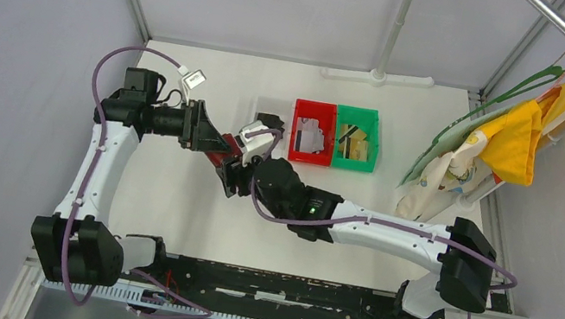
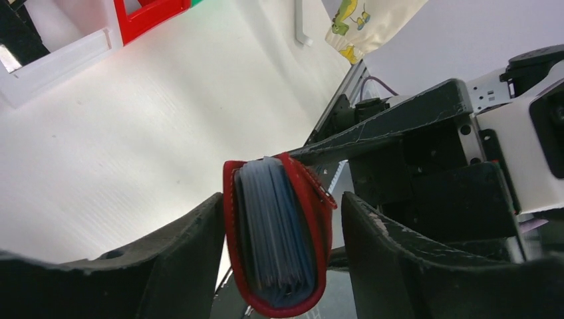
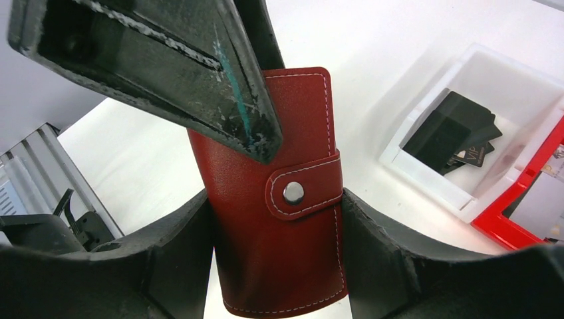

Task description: Take the credit cards out of the card holder

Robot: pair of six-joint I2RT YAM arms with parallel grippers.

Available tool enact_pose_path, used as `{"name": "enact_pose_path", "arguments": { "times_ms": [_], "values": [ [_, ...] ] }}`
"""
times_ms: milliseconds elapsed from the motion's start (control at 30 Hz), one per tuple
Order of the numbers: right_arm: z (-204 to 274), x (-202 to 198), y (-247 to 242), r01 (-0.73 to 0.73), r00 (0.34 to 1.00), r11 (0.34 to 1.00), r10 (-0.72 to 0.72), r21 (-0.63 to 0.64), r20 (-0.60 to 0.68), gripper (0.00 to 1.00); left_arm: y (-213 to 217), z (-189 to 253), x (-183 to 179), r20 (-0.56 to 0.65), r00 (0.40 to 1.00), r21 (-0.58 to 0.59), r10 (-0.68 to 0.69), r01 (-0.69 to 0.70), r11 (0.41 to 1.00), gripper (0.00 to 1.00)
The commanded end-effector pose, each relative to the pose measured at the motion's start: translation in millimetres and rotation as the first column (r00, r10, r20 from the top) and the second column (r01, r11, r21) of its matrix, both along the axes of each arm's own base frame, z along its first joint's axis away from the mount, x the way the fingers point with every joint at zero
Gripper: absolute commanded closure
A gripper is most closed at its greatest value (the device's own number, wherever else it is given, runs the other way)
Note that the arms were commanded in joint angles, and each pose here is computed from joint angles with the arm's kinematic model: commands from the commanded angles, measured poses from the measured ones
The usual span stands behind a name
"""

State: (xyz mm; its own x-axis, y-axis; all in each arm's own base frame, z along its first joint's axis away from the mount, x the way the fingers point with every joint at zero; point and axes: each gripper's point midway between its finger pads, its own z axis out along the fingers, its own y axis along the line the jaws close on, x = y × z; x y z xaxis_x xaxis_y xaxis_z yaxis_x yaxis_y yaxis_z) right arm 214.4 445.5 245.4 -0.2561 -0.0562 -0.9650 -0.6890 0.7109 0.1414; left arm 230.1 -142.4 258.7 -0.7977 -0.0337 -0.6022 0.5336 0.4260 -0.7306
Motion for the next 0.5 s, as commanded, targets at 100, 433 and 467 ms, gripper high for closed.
{"name": "enact_pose_path", "arguments": {
  "times_ms": [100, 433, 467],
  "values": [
    [54, 10, 12, 0.038, 0.997, 0.989, -0.046, 0.142, 0.056, 0.38, -3, 20, -3, 0.052, 0.999, -0.03, -0.013, 0.015, 0.999, 0.53],
    [57, 25, -2, 0.122, 0.986, 0.989, -0.13, 0.082, 0.107, 0.34, -2, 18, -19, 0.039, 0.998, 0.0, -0.057, 0.057, 0.998, 0.42],
    [57, 24, -1, 0.119, 0.986, 0.989, -0.127, 0.083, 0.106, 0.33, -2, 18, -21, 0.041, 0.997, -0.001, -0.061, 0.061, 0.998, 0.43]
  ]
}}
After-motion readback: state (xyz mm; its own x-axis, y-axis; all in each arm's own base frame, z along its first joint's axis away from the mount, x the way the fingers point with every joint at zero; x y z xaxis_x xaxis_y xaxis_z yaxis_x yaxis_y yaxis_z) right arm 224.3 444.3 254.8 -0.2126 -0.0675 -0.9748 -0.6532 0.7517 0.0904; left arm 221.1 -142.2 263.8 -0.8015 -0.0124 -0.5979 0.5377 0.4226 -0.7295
